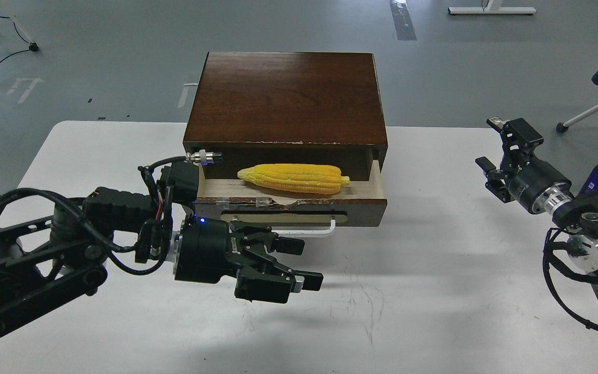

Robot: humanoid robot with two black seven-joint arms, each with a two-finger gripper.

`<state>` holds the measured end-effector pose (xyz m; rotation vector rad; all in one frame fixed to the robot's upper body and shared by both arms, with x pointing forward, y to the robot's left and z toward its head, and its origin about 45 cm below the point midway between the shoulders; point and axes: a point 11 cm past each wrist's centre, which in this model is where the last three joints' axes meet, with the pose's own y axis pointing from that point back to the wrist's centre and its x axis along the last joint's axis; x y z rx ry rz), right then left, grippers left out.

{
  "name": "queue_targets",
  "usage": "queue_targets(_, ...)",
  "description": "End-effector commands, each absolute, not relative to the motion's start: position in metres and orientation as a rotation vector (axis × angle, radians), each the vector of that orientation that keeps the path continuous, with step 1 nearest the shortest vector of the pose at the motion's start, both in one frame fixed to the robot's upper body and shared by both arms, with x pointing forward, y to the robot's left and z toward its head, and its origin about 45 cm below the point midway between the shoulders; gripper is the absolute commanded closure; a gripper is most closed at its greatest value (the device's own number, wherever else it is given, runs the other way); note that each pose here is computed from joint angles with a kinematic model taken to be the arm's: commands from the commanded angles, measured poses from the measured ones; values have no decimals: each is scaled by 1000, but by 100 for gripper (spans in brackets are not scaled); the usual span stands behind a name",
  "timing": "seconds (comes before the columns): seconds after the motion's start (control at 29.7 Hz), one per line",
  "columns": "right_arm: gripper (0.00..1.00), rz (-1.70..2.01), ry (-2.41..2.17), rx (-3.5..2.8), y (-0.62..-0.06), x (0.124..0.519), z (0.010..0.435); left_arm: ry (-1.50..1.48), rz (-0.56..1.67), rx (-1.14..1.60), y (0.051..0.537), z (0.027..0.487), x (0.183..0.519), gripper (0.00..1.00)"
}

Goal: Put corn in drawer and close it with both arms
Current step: 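Bring the left gripper in front of the drawer handle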

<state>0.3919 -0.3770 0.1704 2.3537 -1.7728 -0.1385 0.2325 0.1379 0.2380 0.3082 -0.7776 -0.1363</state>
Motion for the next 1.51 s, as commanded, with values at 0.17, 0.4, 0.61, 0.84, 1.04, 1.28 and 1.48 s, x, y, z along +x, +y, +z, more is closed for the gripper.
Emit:
queue_targets(0.17,0,-149,-1770,2347,-378,389,166,-605,2,318,156,194,226,100)
queue_targets(0.4,0,-161,-1768,2342,-378,386,162,-489,145,321,175,181,247,100)
queue_targets(0.61,0,-180,-1761,2346,-374,383,157,-443,203,312,181,176,253,100)
queue_targets(0.84,0,-182,-1759,2349,-373,383,157,-436,253,287,179,179,265,100)
queue_targets(1.04,0,-184,-1757,2353,-372,383,157,-423,265,279,179,179,267,100)
queue_targets(1.28,0,-188,-1755,2355,-371,383,156,-415,282,293,185,176,272,100)
queue_targets(1.48,0,-206,-1750,2345,-372,378,150,-417,295,300,188,176,275,100)
